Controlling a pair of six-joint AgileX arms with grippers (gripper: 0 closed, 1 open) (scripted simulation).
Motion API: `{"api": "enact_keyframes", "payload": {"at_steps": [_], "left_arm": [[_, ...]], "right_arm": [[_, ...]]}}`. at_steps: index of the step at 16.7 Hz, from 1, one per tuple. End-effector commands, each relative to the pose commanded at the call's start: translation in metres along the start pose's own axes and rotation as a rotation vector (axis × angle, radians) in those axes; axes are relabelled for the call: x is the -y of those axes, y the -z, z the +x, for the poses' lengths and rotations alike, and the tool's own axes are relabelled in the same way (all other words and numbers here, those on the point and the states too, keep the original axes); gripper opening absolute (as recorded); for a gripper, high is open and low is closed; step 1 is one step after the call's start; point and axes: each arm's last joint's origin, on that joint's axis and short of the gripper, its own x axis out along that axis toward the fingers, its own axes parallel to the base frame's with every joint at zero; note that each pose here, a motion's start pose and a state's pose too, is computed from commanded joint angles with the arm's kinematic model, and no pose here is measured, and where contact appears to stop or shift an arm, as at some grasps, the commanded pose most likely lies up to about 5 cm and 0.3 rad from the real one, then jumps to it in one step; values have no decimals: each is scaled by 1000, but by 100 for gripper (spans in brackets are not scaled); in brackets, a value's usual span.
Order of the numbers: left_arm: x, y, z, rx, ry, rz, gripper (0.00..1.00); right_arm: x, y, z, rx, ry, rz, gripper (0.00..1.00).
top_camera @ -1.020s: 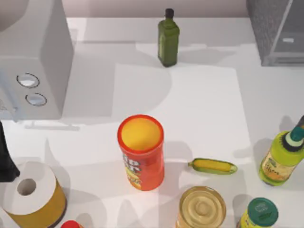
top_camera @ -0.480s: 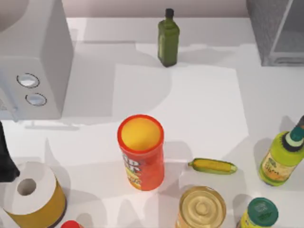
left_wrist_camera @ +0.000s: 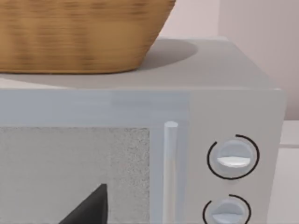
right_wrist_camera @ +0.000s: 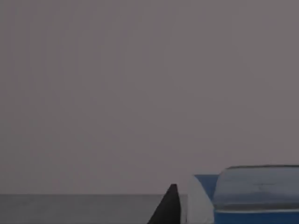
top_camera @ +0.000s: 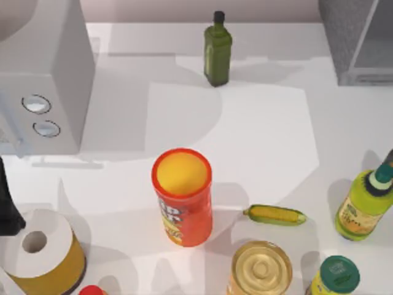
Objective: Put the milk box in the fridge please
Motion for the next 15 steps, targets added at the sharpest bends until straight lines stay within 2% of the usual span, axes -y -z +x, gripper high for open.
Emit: {"api": "enact_keyframes", "payload": {"at_steps": [13, 15], "left_arm": [[0, 0, 0, 0, 0, 0, 100], [0, 0, 0, 0, 0, 0, 100]], "right_arm": [[0, 0, 0, 0, 0, 0, 98], [0, 0, 0, 0, 0, 0, 100]]}}
